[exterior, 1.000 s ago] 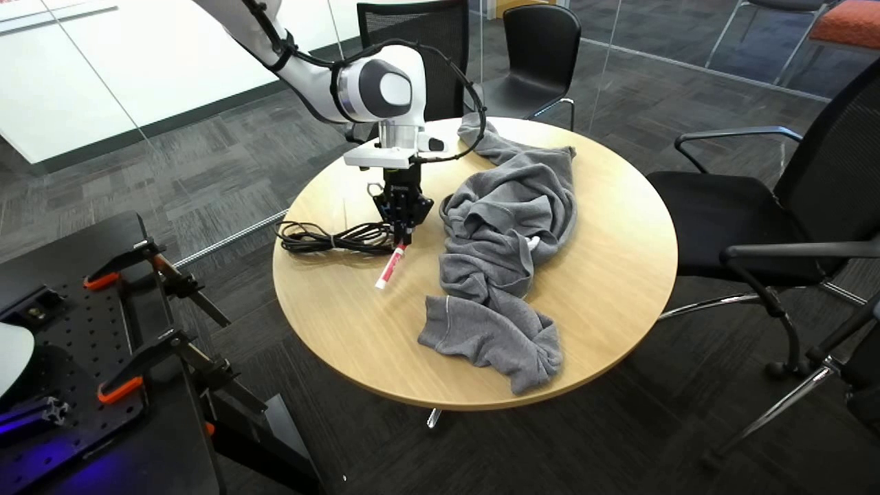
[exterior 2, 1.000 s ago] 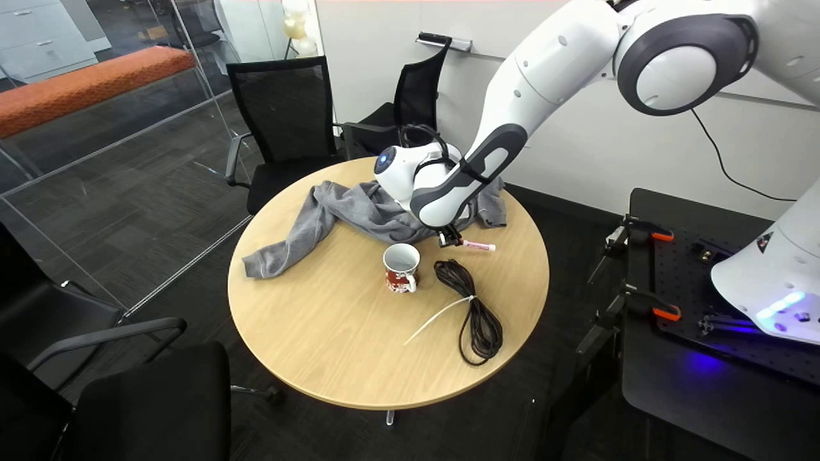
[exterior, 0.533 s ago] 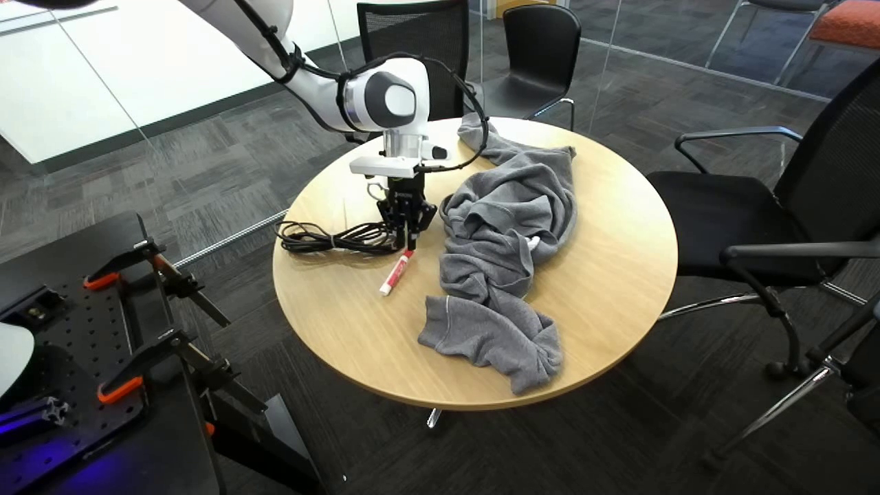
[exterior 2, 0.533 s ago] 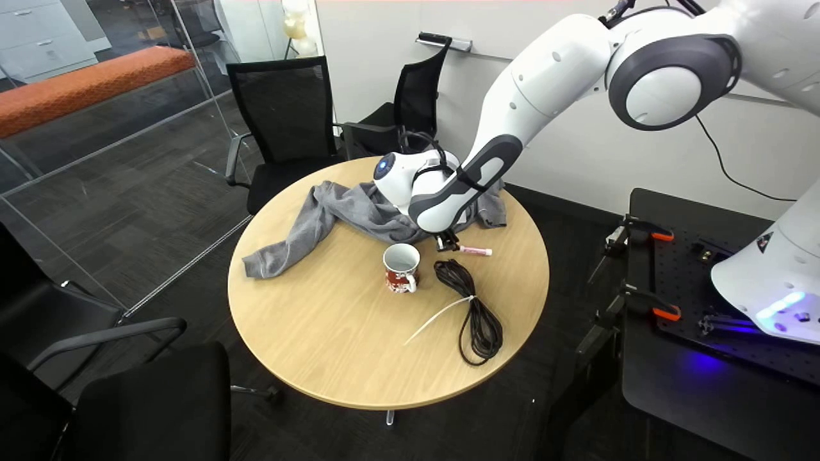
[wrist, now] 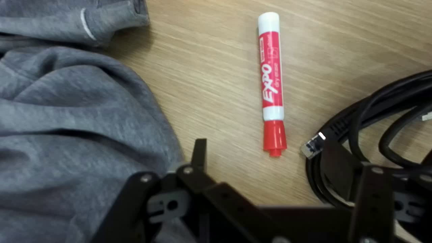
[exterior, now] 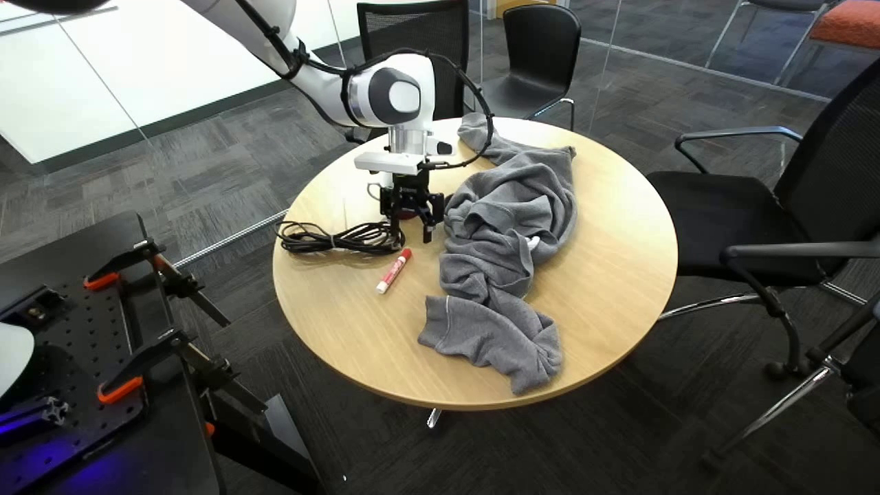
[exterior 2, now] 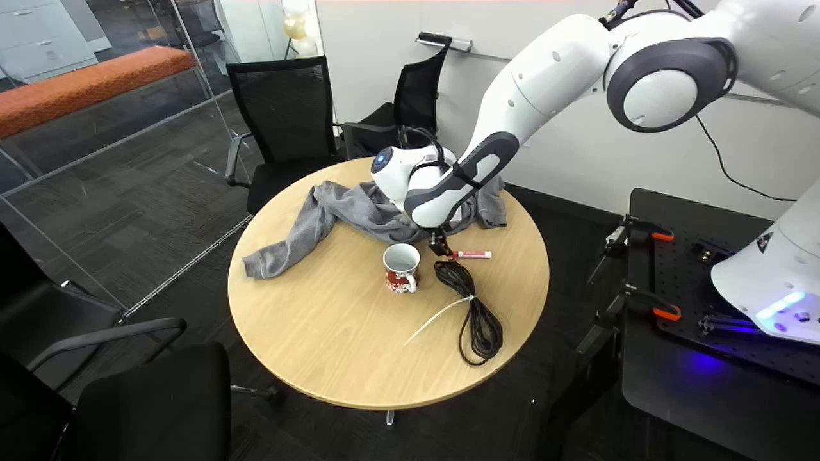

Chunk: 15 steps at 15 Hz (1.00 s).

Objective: Remove the marker from the mug.

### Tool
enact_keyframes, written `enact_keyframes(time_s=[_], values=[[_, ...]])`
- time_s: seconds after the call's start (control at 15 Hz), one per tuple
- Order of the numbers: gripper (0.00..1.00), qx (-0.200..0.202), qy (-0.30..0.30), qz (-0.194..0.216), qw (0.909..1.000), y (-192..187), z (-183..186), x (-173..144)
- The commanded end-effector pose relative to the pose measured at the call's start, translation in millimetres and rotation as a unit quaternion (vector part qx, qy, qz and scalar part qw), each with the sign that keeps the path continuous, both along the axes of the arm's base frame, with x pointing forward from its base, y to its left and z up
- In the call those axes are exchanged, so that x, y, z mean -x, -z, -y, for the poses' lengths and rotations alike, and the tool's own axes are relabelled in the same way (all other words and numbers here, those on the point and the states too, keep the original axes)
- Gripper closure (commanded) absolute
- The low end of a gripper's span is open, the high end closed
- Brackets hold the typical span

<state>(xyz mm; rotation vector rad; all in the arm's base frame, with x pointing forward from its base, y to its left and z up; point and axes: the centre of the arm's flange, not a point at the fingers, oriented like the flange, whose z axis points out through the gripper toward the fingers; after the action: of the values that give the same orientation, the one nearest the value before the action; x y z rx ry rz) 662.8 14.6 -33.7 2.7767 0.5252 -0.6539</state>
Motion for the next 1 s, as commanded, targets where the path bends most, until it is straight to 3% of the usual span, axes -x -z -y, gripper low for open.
enact_keyframes(time_s=[0.0,0.47,0.93], values=[[0.0,-0.013,0.017,0.011,0.9997,-30,2,1],[0.0,-0.003,0.04,0.047,0.9981,-87,10,11],[0.0,-0.022,0.092,0.129,0.9871,-149,6,31]])
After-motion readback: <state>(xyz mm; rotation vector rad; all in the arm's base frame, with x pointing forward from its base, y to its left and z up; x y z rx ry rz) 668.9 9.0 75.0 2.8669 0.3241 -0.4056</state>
